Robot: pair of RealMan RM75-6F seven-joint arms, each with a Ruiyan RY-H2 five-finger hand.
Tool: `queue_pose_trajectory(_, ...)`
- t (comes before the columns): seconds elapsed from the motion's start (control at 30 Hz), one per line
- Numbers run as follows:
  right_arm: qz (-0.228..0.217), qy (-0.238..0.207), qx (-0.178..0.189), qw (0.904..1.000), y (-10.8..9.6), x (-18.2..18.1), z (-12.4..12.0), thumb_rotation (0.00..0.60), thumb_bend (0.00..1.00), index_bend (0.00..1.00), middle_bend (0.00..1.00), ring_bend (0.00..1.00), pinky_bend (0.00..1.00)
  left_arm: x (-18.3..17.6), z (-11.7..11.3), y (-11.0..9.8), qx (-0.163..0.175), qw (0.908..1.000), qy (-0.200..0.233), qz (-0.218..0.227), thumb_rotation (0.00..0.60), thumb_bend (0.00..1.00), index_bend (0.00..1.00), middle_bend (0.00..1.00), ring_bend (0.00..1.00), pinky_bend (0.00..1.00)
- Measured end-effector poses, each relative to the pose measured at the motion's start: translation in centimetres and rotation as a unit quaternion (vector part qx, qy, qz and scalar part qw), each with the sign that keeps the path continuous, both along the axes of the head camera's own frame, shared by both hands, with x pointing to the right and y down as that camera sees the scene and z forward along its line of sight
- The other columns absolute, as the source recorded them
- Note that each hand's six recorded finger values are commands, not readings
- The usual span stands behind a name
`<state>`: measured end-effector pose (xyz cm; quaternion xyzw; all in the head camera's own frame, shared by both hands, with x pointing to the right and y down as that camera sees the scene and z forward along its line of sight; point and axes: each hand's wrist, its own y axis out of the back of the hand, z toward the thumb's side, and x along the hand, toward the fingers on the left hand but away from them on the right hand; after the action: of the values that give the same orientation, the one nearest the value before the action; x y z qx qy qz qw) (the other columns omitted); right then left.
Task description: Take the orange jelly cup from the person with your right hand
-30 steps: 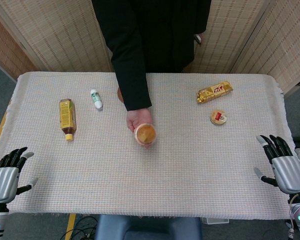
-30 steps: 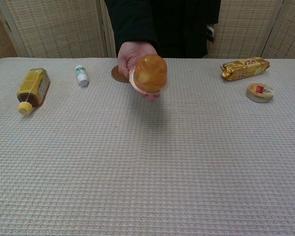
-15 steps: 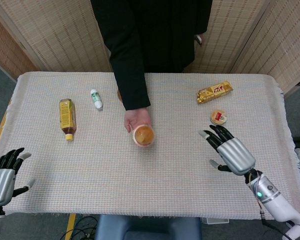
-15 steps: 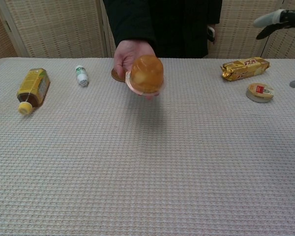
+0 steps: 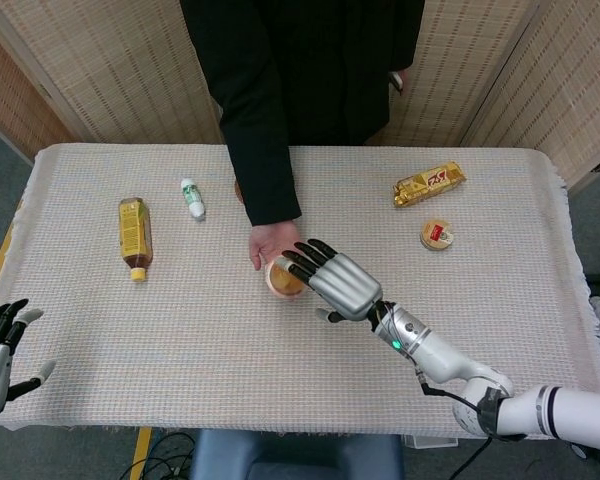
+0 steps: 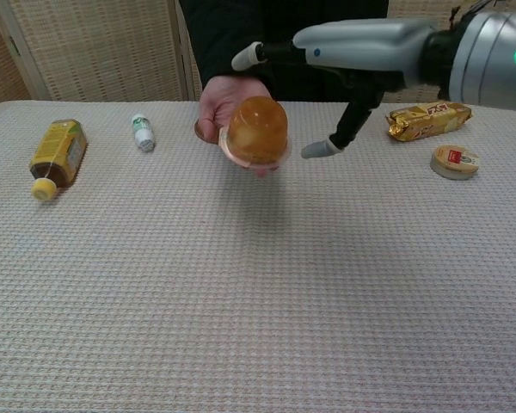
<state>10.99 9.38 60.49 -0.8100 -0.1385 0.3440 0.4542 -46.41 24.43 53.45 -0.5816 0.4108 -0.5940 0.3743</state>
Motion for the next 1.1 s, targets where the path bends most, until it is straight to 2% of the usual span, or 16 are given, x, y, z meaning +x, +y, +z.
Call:
queue_pose_trajectory(0.17, -0.005, 0.017, 0.007, 0.9998, -0.4, -2.0, 2.0, 0.6, 0.24, 0.0, 0.06, 0.0, 0.07, -0.4, 0.0, 0.3, -0.001, 1.0, -0.001, -0.007, 0.6, 0.23, 0.25, 0.15, 0.14, 0.2)
queue_pose_trajectory(0.3, -0.003, 0.029, 0.003, 0.9996, -0.5, -2.8, 3.3, 0.6, 0.26, 0.01, 0.07, 0.0, 0.12, -0.6, 0.1, 0.4, -0.003, 1.0, -0.001, -0.007, 0.6, 0.23, 0.25, 0.15, 0.14, 0.2)
queue_pose_trajectory(0.4, -0.002, 0.031, 0.009, 0.9995, -0.5, -3.2, 3.8, 0.6, 0.33, 0.1, 0.13, 0.03, 0.24, -0.8, 0.1, 0.4, -0.002, 1.0, 0.0, -0.008, 0.6, 0.23, 0.25, 0.15, 0.14, 0.2)
queue_pose_trajectory(0.53, 0.006, 0.026, 0.027, 0.9993, -0.9, -3.5, 3.9, 0.6, 0.49, 0.33, 0.25, 0.17, 0.49, -1.0, 0.2, 0.4, -0.001, 0.9999, 0.0, -0.011, 0.6, 0.23, 0.25, 0.15, 0.14, 0.2)
queue_pose_trajectory(0.6, 0.01, 0.023, 0.039, 0.9989, -1.1, -3.7, 4.0, 0.6, 0.54, 0.43, 0.31, 0.24, 0.58, -1.0, 0.3, 0.4, -0.003, 0.9999, 0.001, -0.011, 0.6, 0.23, 0.25, 0.15, 0.14, 0.2)
queue_pose_trajectory(0.63, 0.012, 0.022, 0.043, 0.9987, -1.2, -3.7, 4.1, 0.6, 0.56, 0.47, 0.33, 0.26, 0.61, -1.1, 0.3, 0.5, -0.003, 0.9999, 0.001, -0.012, 0.6, 0.23, 0.25, 0.15, 0.14, 0.2)
queue_pose_trajectory(0.83, 0.021, 0.011, 0.05, 0.9985, -1.3, -4.0, 4.3, 0.6, 0.58, 0.58, 0.41, 0.38, 0.7, -1.2, 0.5, 0.6, -0.005, 0.9999, 0.002, -0.014, 0.6, 0.23, 0.25, 0.15, 0.14, 0.2)
queue_pose_trajectory(1.1, 0.044, -0.035, 0.067, 0.9962, -2.2, -2.2, 1.4, 0.6, 0.59, 0.64, 0.48, 0.46, 0.75, -1.3, 0.7, 0.5, -0.006, 0.9999, 0.004, -0.014, 0.6, 0.23, 0.25, 0.15, 0.14, 0.2)
